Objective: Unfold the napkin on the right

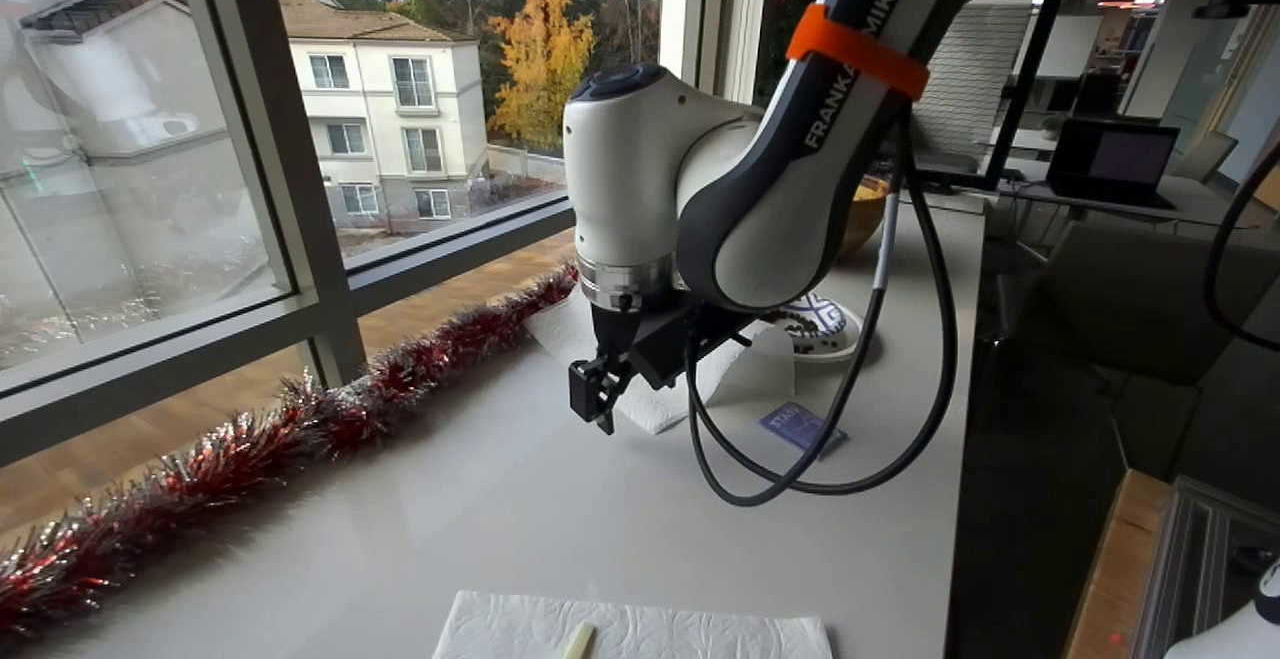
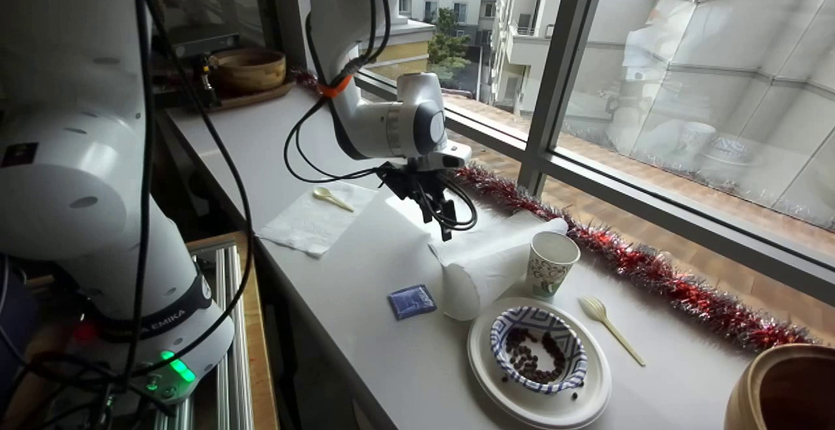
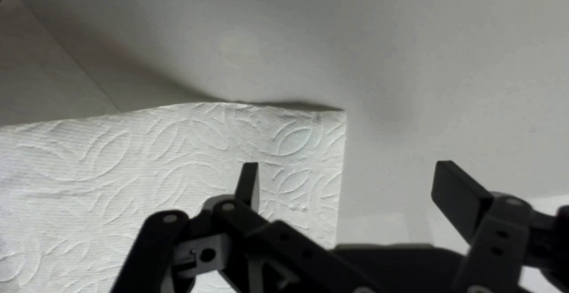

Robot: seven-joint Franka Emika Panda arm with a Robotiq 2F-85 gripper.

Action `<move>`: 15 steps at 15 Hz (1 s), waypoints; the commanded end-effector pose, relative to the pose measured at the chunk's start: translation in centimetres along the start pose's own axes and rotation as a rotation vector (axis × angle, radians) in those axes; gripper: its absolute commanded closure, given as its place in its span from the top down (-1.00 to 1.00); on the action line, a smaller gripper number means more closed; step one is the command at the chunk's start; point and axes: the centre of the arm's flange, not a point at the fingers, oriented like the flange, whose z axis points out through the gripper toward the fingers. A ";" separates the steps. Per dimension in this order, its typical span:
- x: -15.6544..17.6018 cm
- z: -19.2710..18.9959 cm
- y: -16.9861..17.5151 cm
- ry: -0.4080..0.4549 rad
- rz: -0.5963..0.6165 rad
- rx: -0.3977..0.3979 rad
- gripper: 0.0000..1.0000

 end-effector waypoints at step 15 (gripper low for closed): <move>1.6 5.1 0.1 -0.059 0.053 -0.019 0.15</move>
